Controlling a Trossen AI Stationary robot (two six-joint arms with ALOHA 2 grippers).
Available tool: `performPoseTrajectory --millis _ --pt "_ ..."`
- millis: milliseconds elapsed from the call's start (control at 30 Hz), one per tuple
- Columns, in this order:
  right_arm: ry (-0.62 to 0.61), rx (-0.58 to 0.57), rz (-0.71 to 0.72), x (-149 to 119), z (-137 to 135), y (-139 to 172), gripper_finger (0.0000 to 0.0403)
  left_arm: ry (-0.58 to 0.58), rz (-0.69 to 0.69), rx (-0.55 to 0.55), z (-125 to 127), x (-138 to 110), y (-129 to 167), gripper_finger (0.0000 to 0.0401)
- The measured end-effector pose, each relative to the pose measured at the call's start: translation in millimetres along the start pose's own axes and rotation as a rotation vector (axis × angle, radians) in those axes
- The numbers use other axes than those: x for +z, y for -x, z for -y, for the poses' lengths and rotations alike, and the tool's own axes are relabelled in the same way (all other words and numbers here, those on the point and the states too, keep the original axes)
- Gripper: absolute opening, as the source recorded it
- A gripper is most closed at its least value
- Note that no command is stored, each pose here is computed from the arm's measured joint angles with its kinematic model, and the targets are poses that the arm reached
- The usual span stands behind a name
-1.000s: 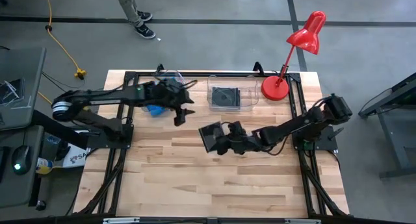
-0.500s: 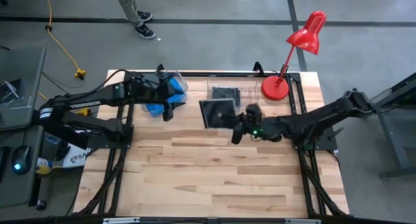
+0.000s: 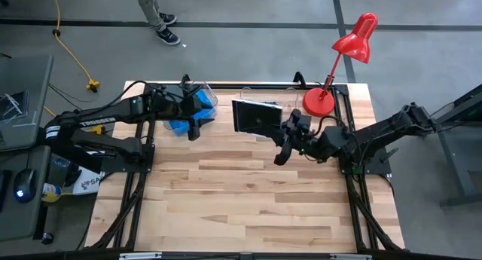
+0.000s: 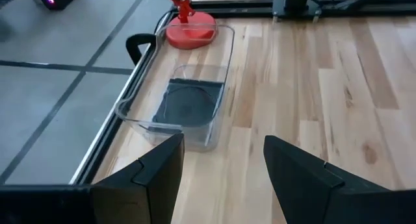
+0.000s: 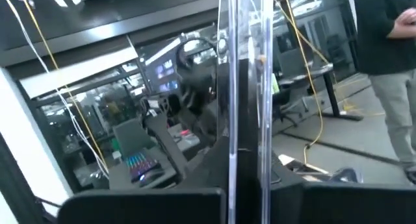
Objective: Pick & place jewel cases by type
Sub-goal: Put the black CD case into the right transparent bin
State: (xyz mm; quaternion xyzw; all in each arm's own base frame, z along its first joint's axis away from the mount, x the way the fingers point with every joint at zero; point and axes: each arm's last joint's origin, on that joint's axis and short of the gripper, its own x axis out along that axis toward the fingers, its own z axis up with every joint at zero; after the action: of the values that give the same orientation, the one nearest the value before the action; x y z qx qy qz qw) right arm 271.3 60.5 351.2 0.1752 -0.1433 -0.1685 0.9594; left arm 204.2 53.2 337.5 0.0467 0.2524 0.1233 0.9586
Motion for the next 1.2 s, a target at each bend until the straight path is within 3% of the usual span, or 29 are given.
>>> performPoseTrajectory --millis 100,367,900,1200 --pt "0.018 -0.023 0.026 2.6 1.4 -0.9 0.0 -0.017 -0.016 0.03 -0.8 -1.4 1.2 0.0211" --pt "-0.037 -0.277 0.066 3.8 25.6 -11.3 0.0 -0.071 -0.046 0.049 -1.4 -4.2 3.0 0.0211" --pt "-0.24 -0.399 -0.057 4.6 109.4 -41.8 0.0 -0.148 0.021 0.069 -3.2 -1.8 27.1 0.0211" --pt "-0.288 -0.429 -0.109 12.7 148.1 -47.1 0.0 -0.163 0.08 0.069 -3.7 -1.9 48.6 0.0211"
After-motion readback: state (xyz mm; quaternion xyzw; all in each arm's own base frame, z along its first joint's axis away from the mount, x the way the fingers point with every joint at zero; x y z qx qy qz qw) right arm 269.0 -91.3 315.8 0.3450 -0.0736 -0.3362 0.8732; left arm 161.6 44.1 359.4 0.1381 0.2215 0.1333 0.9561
